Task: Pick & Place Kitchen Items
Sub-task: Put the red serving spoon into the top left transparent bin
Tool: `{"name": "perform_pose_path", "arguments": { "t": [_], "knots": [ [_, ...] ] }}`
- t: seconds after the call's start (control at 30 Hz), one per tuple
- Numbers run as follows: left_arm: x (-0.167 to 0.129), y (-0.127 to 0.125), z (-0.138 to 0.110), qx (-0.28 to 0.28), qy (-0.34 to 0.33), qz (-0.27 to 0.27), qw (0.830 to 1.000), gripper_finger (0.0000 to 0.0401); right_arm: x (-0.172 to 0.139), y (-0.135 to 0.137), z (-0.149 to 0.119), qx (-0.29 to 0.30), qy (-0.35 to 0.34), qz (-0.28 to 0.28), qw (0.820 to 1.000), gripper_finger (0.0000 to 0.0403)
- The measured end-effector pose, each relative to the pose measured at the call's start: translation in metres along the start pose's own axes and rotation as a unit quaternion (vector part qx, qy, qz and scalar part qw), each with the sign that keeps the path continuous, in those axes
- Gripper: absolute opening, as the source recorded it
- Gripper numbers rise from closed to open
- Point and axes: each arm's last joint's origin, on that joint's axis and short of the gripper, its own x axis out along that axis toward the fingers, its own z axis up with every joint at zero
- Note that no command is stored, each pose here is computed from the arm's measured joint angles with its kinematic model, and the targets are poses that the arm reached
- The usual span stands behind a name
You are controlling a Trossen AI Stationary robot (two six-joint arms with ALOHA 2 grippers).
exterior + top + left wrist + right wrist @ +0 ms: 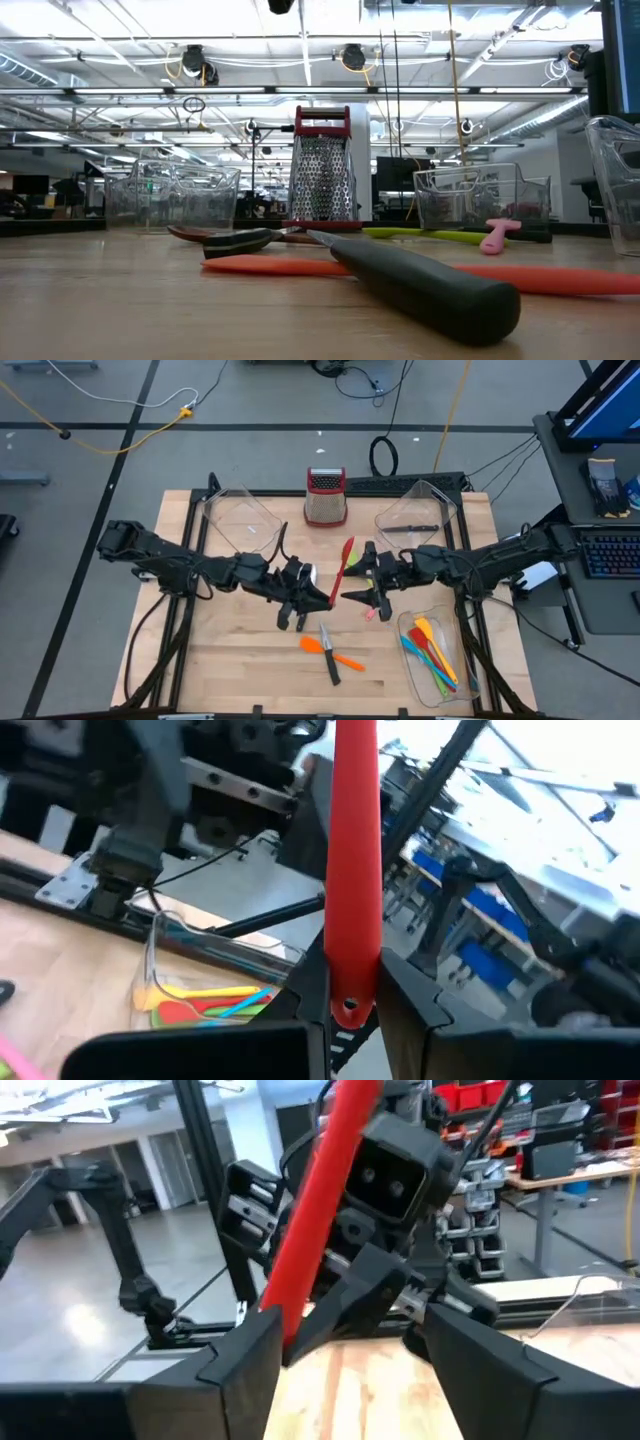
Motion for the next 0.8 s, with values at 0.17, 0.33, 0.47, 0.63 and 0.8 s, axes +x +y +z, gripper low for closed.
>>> {"name": "perform_pose_path", "arguments": {
  "t": [0.17, 0.33, 0.47, 0.63, 0.8],
  "knots": [
    [-0.010, 0.005, 0.012, 0.024, 0.006, 0.022, 0.999, 0.0043, 0.000, -0.001, -0.001, -0.001, 0.003, -0.002, 1.000, 0.0247],
    [-0.033, 0.021, 0.020, -0.004, 0.035, 0.172, 0.984, 0.0043, -0.001, -0.001, -0.002, -0.002, 0.013, -0.004, 1.000, 0.0244],
    [-0.054, 0.031, 0.020, -0.048, 0.067, 0.277, 0.957, 0.0043, -0.001, -0.002, -0.007, -0.001, 0.039, -0.009, 0.999, 0.0244],
    [-0.077, 0.041, 0.014, -0.116, 0.098, 0.382, 0.912, 0.0043, -0.001, -0.003, -0.009, -0.001, 0.051, -0.011, 0.999, 0.0244],
    [-0.099, 0.045, 0.009, -0.161, 0.098, 0.482, 0.856, 0.0043, -0.001, -0.003, -0.009, -0.005, 0.051, -0.011, 0.999, 0.0243]
  ]
}}
